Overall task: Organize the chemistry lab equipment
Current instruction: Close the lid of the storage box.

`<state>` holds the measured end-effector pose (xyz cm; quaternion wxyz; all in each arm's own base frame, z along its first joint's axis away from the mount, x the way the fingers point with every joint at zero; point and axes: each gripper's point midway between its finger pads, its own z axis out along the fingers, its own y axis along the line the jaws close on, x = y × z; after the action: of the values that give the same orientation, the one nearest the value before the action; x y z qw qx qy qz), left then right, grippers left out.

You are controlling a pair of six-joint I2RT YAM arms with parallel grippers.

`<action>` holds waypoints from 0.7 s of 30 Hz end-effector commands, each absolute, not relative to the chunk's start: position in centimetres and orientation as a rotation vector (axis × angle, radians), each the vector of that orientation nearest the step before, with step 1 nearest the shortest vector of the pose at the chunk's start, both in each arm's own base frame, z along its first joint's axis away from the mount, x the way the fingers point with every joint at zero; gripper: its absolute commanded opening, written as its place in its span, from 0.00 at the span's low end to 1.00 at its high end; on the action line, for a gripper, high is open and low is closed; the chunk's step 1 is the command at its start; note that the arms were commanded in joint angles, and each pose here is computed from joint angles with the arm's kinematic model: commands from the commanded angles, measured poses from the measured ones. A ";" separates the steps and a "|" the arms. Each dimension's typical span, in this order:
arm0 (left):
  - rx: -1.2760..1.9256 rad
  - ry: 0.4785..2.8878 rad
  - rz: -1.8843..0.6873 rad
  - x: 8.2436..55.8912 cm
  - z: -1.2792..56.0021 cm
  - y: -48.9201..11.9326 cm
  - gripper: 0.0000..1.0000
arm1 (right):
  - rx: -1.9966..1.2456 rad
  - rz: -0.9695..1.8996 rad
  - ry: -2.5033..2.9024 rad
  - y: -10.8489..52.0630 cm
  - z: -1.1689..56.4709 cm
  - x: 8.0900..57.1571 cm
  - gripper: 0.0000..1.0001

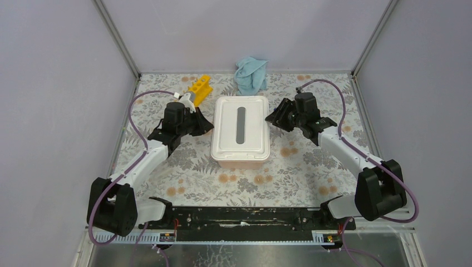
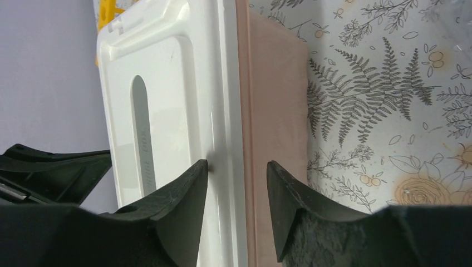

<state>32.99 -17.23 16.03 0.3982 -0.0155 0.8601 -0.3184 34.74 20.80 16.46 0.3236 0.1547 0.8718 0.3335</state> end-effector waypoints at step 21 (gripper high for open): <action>0.017 2.193 -0.814 32.9 16.0 -18.7 0.19 | 0.337 0.794 2.355 20.5 15.0 34.2 0.51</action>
<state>33.04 -17.98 15.96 0.3949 -0.0088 0.8623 -0.3169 33.96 20.27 15.16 0.3101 0.1399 0.8881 0.3091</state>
